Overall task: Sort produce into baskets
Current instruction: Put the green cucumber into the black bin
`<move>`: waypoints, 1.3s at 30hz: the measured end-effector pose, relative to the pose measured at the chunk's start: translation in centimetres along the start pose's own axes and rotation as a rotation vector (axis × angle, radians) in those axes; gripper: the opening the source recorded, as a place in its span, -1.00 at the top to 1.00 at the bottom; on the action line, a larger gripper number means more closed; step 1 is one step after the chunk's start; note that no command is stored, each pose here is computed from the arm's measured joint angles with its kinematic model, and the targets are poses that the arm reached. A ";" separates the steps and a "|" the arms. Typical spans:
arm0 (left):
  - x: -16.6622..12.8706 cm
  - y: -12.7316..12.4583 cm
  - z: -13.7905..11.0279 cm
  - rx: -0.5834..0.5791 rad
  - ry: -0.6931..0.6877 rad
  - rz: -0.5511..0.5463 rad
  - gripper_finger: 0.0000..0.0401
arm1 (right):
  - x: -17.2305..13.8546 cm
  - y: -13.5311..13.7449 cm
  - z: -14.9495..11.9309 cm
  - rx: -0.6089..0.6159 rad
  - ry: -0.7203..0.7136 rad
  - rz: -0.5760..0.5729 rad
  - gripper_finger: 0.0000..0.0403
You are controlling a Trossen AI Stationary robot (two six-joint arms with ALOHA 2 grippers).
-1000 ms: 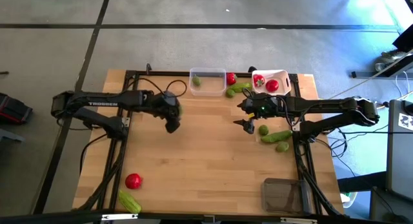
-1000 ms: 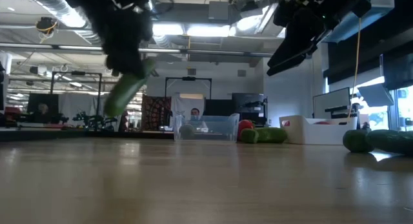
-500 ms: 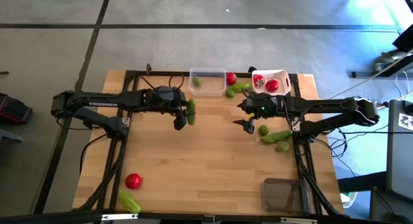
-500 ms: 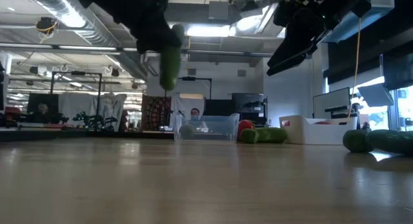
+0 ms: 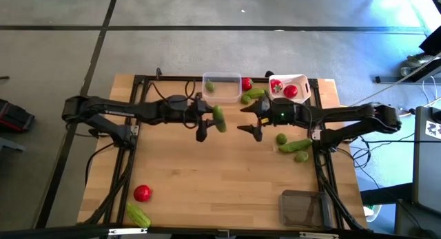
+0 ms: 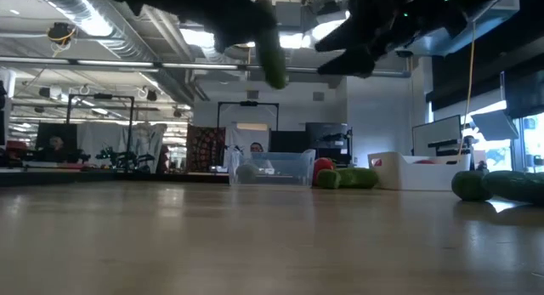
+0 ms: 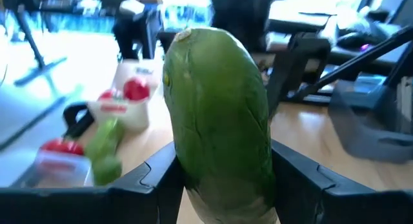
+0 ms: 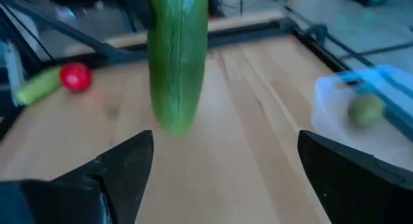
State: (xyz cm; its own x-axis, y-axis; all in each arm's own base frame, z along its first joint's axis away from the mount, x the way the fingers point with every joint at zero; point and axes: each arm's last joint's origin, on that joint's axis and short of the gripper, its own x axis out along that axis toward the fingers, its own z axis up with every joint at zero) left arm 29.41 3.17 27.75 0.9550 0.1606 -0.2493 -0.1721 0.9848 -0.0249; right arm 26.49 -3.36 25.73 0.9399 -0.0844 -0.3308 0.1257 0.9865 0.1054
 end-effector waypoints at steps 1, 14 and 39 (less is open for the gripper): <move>0.2 -0.2 0.0 0.013 -0.016 -0.007 0.08 | 0.4 0.0 -0.1 0.000 -0.005 0.022 -0.80; 2.0 -1.0 -0.3 0.040 -0.105 -0.030 0.08 | 4.4 0.3 -0.6 0.026 -0.152 0.217 -0.75; 1.1 -0.7 0.0 -0.060 -0.068 -0.014 -0.42 | 4.8 0.0 -0.9 -0.072 -0.165 0.142 0.47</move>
State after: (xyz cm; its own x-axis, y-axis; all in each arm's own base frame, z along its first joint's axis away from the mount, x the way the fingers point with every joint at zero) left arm 30.59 2.63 27.45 0.9713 0.1533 -0.1819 -0.1711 0.9814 -0.0866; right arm 30.76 -3.60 23.33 0.9864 0.0399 -0.1594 -0.0288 0.9970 0.0712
